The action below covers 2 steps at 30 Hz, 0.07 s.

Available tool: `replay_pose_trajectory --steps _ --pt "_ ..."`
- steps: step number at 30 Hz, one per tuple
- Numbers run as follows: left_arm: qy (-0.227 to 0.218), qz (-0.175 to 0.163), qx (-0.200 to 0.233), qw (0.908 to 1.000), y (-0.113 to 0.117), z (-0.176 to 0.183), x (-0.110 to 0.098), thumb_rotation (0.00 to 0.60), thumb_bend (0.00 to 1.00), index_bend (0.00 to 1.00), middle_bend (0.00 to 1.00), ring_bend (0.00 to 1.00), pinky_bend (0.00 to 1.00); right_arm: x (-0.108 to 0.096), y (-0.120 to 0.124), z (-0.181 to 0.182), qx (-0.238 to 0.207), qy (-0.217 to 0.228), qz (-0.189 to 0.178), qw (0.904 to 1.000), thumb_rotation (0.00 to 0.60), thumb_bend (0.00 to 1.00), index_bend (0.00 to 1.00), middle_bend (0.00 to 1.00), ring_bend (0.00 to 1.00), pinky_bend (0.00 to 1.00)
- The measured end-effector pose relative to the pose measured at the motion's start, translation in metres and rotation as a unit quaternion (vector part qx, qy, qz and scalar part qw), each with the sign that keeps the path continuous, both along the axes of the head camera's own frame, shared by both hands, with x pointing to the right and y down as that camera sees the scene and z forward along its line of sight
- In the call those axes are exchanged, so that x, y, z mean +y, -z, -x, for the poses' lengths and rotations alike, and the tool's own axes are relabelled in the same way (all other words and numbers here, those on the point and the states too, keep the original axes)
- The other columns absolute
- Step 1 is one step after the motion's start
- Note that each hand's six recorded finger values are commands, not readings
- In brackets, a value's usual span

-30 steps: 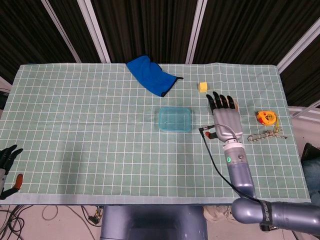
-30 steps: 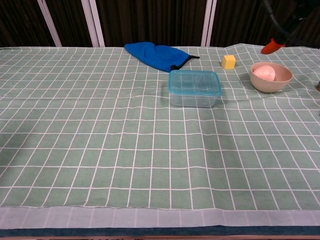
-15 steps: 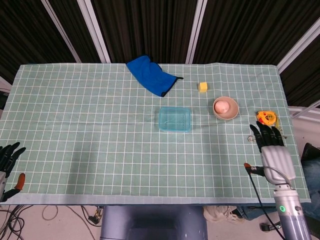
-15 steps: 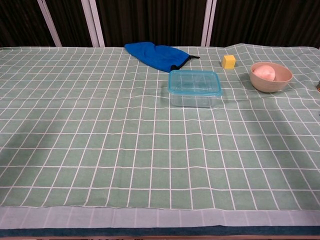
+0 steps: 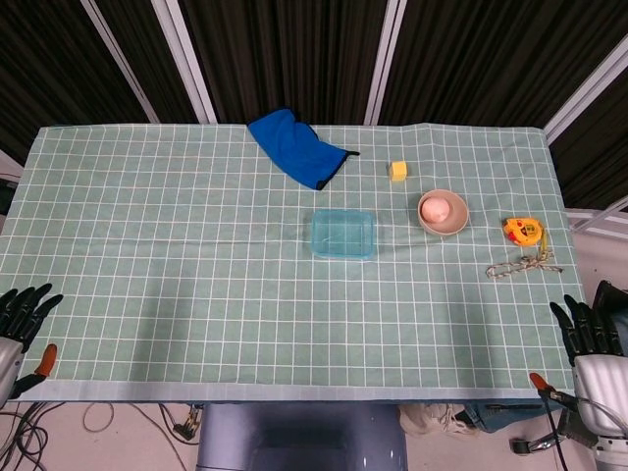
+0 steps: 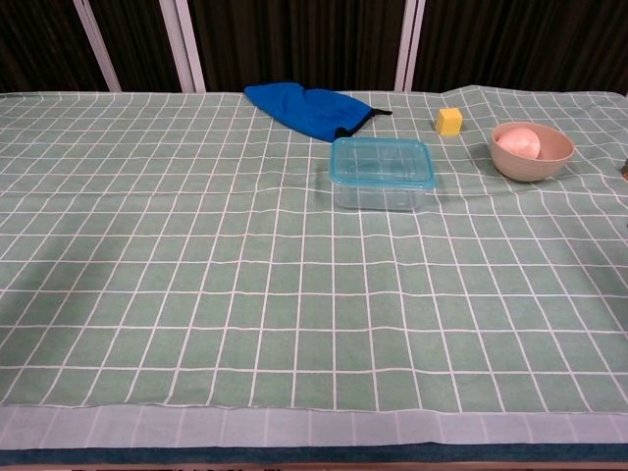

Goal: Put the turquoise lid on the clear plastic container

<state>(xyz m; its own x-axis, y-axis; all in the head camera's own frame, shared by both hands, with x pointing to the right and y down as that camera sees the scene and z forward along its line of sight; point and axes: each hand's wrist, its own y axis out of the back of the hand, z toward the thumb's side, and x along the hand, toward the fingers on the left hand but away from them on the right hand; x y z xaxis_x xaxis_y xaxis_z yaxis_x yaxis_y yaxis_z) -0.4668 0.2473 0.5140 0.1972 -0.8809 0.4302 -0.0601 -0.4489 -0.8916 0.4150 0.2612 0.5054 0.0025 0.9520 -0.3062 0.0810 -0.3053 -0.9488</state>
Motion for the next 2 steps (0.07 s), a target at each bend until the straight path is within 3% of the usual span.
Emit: replay_pose_trajectory --steps 2 --pt "-0.006 -0.002 0.000 1.0000 0.0005 -0.0013 0.0008 0.600 0.53 0.10 0.00 0.00 0.00 0.0000 0.0026 -0.0004 0.001 0.001 -0.008 1.0000 0.600 0.15 0.00 0.00 0.00 0.00"
